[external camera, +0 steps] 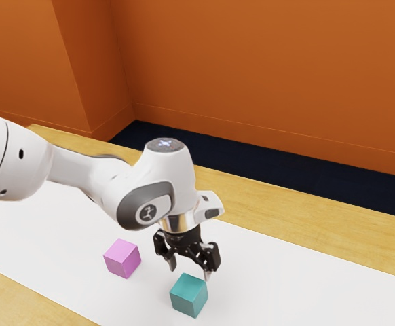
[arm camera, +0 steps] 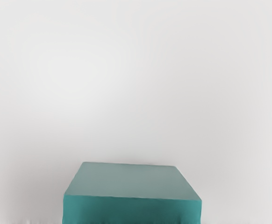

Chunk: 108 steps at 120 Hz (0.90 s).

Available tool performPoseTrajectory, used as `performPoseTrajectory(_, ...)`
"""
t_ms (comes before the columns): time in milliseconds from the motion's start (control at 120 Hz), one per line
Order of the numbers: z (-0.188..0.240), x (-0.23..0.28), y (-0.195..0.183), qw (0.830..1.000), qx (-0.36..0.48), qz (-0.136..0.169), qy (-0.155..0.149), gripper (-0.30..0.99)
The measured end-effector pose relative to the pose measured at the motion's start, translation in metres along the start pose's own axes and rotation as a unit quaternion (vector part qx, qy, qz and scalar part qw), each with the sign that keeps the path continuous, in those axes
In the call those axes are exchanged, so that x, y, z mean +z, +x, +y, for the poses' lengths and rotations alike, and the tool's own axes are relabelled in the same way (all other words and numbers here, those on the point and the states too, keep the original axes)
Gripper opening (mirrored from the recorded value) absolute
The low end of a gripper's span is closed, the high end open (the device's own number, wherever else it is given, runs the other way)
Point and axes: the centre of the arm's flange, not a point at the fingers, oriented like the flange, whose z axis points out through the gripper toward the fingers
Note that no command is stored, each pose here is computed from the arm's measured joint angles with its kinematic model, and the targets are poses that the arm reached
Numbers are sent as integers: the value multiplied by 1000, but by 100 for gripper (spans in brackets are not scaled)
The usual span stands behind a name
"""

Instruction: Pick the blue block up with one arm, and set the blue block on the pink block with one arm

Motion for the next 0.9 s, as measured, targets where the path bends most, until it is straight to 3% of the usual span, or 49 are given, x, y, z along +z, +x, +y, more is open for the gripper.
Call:
performPoseTrajectory(608,7,23,-26,1000,4,1,8,63)
performPoseTrajectory(900,7,37,-25,999,26,2,29,62)
